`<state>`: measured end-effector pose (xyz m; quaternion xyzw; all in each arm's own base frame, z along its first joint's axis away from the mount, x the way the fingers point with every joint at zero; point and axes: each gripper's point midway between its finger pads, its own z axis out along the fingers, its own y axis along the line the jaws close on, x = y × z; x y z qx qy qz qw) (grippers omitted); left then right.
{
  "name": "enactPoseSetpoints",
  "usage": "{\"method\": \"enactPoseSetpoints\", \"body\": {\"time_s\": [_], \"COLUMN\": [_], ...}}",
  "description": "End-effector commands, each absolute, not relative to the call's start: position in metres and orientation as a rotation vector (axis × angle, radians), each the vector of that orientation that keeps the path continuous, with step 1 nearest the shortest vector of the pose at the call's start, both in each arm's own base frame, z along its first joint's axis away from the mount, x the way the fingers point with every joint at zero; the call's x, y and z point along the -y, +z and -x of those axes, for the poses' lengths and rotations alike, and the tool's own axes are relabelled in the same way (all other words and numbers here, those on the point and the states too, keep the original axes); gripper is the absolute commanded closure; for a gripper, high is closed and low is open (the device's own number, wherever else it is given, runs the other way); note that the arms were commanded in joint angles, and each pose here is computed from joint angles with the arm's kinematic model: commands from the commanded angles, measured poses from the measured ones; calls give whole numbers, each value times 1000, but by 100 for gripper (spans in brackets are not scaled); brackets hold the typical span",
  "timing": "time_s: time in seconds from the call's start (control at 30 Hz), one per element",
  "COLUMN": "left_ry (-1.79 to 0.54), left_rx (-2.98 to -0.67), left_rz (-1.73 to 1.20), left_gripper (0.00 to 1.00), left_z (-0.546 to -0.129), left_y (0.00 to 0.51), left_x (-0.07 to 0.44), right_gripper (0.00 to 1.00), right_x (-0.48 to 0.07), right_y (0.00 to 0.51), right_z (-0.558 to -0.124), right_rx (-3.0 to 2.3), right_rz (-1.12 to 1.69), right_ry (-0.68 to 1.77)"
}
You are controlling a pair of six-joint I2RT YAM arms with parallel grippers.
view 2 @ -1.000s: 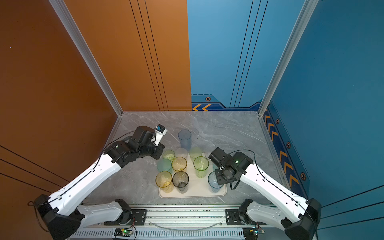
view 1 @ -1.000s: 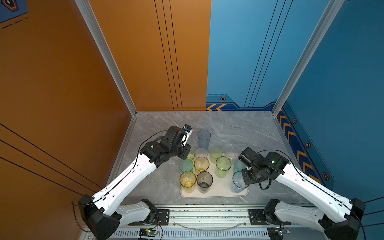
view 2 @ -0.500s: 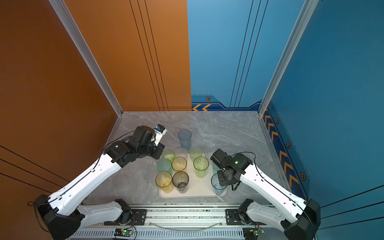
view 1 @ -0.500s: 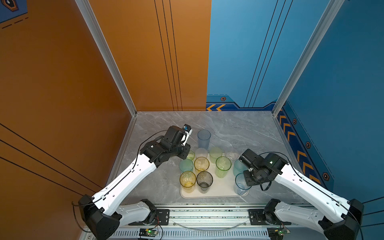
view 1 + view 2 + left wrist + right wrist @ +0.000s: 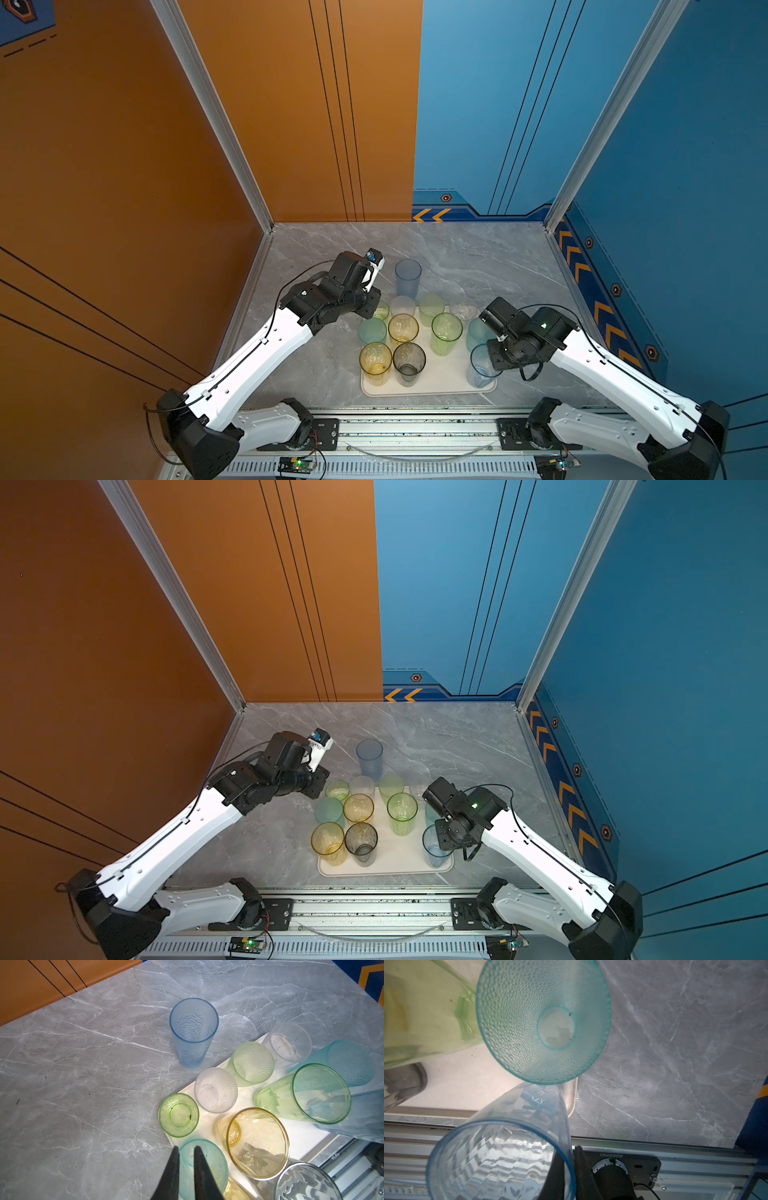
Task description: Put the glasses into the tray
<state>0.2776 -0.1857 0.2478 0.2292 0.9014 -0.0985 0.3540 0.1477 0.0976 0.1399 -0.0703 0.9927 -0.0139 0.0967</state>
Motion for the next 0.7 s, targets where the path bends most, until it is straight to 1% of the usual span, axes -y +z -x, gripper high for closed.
{"method": "enactPoseSetpoints", "body": {"time_s": [0.0,0.13,0.33,0.6,0.67], "left_ry": [-267,-267,-265,-257,-252], "left_rx": [-2321,-2320,-2322,-2325,-2326], "left_rz": [-598,-598,-597,-590,-589], "left_gripper": [84,84,84,83,83], "left_z": [-278,-278,-278,-279,-279], "left_y": [254,254,254,253,252], "left_x": [185,185,185,184,183], "right_gripper": [84,81,73,70,68], "right_x": [-99,-100,-102,-101,-102], "right_y": [141,143,149,155,156], "right_z": [-148,-148,-150,-151,-151], "right_rx": [-2926,-2921,-2900,-2881,-2878], "right_rz": [219,220,214,210,210], "right_ry": [-8,5,29,41,43]}}
